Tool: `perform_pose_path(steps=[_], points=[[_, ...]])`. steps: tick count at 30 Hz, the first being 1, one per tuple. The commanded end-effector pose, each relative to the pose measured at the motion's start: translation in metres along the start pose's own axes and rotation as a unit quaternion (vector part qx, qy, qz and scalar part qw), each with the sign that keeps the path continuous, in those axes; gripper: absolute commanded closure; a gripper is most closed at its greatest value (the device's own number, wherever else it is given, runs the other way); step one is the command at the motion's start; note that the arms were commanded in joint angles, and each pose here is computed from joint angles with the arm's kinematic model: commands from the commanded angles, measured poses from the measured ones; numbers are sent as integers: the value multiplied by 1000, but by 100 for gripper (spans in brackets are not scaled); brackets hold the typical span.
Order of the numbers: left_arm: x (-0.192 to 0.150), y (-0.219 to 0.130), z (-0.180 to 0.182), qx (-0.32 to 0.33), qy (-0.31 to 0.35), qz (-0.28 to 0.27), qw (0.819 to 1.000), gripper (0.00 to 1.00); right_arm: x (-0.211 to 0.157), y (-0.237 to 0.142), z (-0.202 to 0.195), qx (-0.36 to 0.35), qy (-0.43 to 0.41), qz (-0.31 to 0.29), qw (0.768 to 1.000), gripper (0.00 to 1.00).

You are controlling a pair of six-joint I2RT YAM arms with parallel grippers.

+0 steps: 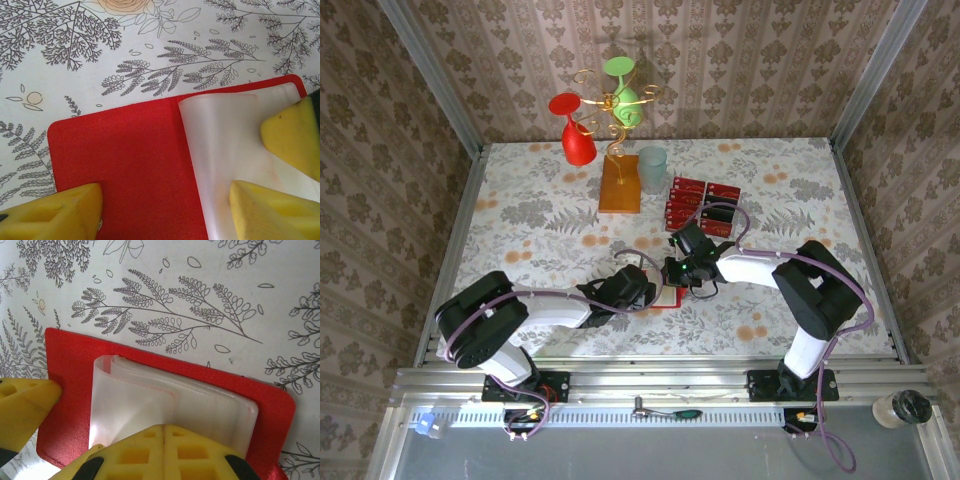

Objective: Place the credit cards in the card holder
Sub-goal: Flip over the card slot in the card holder.

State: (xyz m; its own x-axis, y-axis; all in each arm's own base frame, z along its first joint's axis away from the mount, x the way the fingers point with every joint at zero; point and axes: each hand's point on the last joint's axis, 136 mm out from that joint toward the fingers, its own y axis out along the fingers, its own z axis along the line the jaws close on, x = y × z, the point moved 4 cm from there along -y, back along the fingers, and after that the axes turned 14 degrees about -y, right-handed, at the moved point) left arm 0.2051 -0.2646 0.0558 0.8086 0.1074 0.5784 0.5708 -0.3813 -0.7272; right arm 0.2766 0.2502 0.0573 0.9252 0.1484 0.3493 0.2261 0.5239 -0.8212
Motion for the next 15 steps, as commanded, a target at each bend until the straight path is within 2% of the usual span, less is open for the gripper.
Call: perform_pose_path(steps=[1,4,6,15], points=[[-26,6,17,21,9,43,999,34,2,-9,6,1,1,1,1000,86],[-26,6,17,21,7,43,999,35,6,-18,5,-6,5,-13,1000,66],[-26,6,17,21,8,42,999,35,7,-21,3,-9,8,-18,1000,60],[-27,5,17,20,7,40,999,35,4,-14,0,-10,17,-12,1000,56]])
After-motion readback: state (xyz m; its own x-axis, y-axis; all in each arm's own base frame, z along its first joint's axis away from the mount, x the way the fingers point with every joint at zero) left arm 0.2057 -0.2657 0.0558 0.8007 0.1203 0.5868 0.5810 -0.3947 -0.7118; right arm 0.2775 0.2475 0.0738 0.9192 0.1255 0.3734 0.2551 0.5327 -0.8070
